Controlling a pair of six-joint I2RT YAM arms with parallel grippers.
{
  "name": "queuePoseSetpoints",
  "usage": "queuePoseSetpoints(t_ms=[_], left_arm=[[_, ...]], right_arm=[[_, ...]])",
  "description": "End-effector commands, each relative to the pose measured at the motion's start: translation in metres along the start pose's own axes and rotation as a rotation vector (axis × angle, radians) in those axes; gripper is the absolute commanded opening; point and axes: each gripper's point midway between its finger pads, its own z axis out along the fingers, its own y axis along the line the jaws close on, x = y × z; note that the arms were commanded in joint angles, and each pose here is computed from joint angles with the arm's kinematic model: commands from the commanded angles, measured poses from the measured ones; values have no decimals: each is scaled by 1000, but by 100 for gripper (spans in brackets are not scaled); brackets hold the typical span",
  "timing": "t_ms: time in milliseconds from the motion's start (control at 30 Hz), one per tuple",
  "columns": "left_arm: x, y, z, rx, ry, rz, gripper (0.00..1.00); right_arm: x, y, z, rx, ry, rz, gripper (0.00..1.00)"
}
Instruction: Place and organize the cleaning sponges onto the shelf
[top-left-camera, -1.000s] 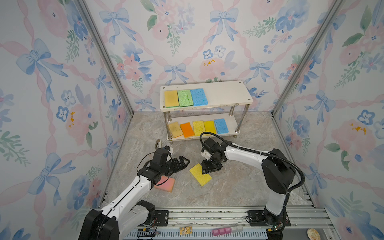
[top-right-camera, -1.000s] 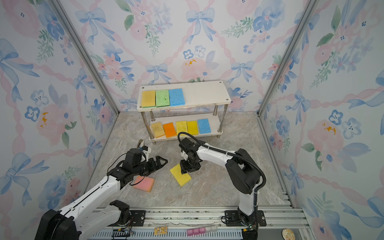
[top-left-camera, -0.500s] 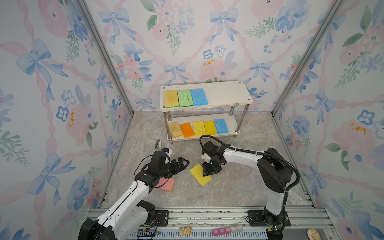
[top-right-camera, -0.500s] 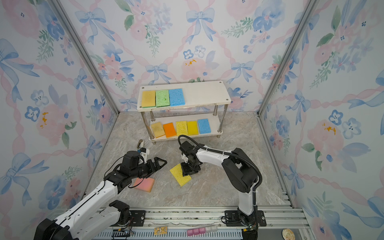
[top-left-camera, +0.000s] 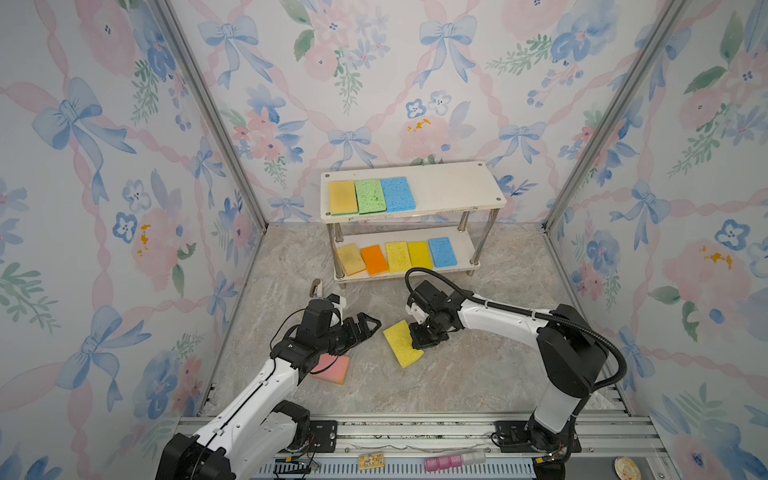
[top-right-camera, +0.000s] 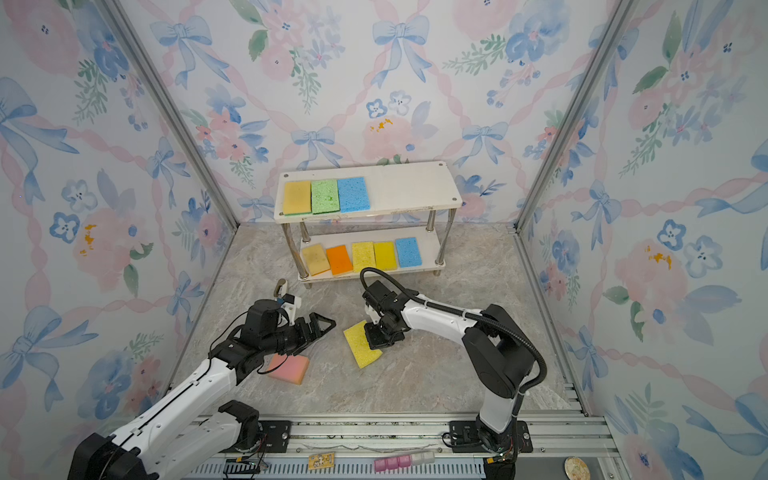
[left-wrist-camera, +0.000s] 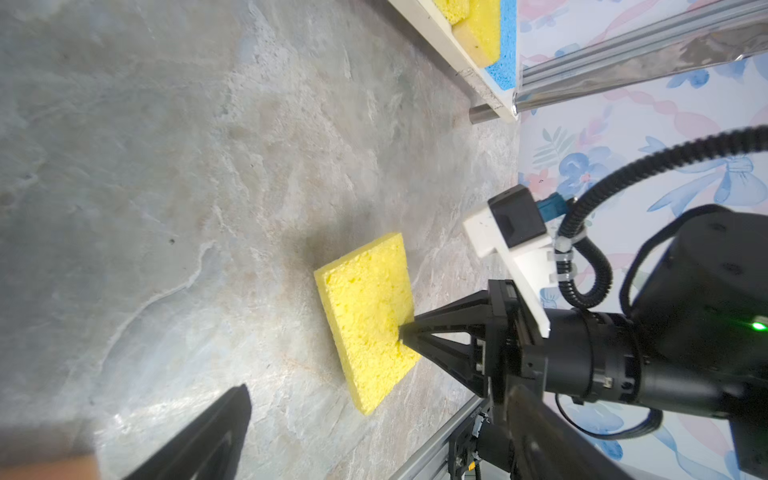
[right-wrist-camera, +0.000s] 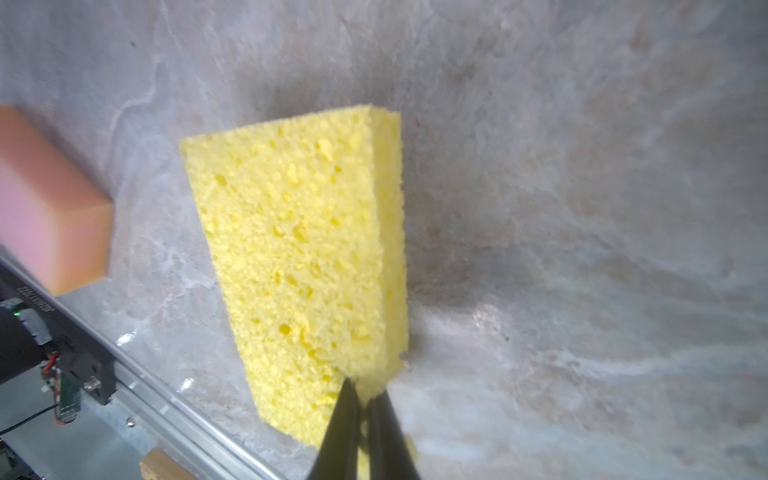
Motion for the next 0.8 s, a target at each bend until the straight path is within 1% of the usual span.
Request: queuePoseSetpoints(t_ms=[0,233,267,400,467,533,567,633,733,767], left_arm=[[-12,-37,-4,127,-10,38,98],[-16,-107,-4,430,-20,12,98],[-17,-114,-4,449,-20,12,98],[-20,-143,0,491,6,78,98],[-22,-151,3,498,11,91,97],[-23,-153,7,495,18,91,93],[-24,-154,8,493,23,89,90],[-26,-156,11,493,25,85,82],[-26,-154,15,488,31,83,68],[-32,-167,9,512,18,99,64]], right_arm=[[-6,-5,-35,-24,-64,50,8],[-15,4,-105,-141,-143,68,9],[-16,8,-112,-165,-151,67,9],[-24,27,-138,-227,-183,46,9],[-27,34,-147,-241,-195,39,9],[-30,40,-154,-255,-212,35,10],[-31,43,-158,-264,-218,34,10],[-32,47,-163,-271,-228,31,10],[-32,48,-166,-271,-232,33,11],[-31,48,-167,-270,-234,35,11]])
